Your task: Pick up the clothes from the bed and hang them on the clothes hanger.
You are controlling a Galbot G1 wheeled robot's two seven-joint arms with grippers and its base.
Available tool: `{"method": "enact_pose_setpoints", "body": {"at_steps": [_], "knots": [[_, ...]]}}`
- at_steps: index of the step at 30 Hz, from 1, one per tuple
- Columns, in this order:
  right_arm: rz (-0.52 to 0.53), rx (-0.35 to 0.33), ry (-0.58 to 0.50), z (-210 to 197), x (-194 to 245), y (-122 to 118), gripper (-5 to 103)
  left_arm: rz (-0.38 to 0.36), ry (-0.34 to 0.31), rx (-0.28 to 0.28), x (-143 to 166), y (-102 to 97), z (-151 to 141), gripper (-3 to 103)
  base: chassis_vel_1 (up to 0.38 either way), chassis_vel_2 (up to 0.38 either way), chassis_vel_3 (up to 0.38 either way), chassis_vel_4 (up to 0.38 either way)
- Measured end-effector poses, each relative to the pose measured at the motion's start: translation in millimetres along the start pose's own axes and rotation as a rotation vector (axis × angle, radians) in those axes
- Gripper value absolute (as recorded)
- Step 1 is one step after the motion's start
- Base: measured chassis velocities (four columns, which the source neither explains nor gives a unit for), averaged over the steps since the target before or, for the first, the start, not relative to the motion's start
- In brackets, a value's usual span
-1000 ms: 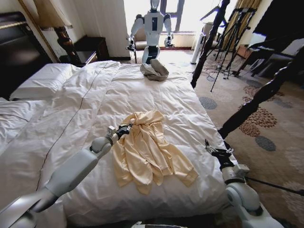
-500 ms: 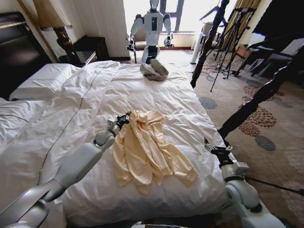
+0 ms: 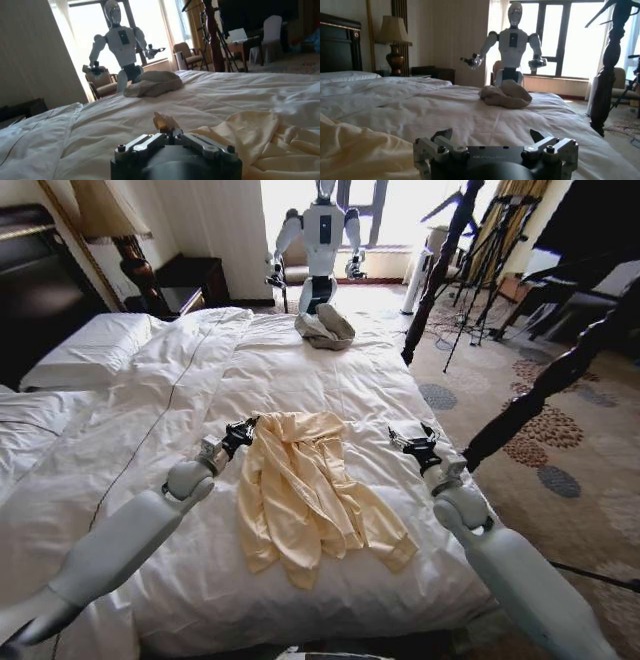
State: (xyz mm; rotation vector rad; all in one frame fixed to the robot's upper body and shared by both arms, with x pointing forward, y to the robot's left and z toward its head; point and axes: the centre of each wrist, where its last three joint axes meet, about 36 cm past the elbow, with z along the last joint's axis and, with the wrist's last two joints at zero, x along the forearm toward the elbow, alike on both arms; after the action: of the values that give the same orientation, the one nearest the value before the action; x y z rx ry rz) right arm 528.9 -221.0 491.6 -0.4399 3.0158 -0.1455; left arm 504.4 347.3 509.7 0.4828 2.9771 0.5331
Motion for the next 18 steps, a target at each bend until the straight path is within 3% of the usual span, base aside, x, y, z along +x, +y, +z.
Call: {"method": "enact_pose_setpoints", "body": {"at_steps": [1, 2, 6, 7, 8, 13, 14, 15, 17, 18], "knots": [[-0.019, -0.006, 0.011, 1, -12, 17, 100, -0.001, -0.004, 0.003, 1, 0.5, -1, 1, 0.0, 0.0, 0.0, 0.0], [-0.019, -0.006, 0.011, 1, -12, 17, 100, -0.001, -0.004, 0.003, 1, 0.5, -1, 1, 0.0, 0.0, 0.0, 0.0], [-0.053, -0.042, 0.11, -8, -42, 78, 100, 0.006, -0.014, 0.016, 7, -3.0, -6, 1, 0.0, 0.0, 0.0, 0.0], [-0.053, -0.042, 0.11, -8, -42, 78, 100, 0.006, -0.014, 0.016, 7, -3.0, -6, 1, 0.0, 0.0, 0.0, 0.0], [-0.077, -0.052, 0.148, -14, -47, 94, 100, 0.009, -0.017, 0.02, 8, -4.3, -7, 1, 0.0, 0.0, 0.0, 0.0], [-0.138, -0.018, 0.21, -14, -60, 126, 100, 0.016, -0.022, 0.029, 9, -7.5, -9, 1, 0.0, 0.0, 0.0, 0.0], [-0.152, -0.005, 0.28, -8, -72, 151, 100, 0.019, -0.026, 0.032, 10, -7.7, -11, 1, 0.0, 0.0, 0.0, 0.0], [-0.155, -0.003, 0.297, -8, -75, 157, 95, 0.019, -0.026, 0.032, 11, -7.0, -12, 1, 0.0, 0.0, 0.0, 0.0], [-0.16, -0.001, 0.317, -7, -76, 164, 95, 0.018, -0.026, 0.031, 11, -6.3, -12, 1, 0.0, 0.0, 0.0, 0.0], [-0.171, 0.006, 0.349, -7, -78, 173, 84, 0.017, -0.026, 0.032, 11, -5.5, -13, 1, 0.0, 0.0, 0.0, 0.0]]}}
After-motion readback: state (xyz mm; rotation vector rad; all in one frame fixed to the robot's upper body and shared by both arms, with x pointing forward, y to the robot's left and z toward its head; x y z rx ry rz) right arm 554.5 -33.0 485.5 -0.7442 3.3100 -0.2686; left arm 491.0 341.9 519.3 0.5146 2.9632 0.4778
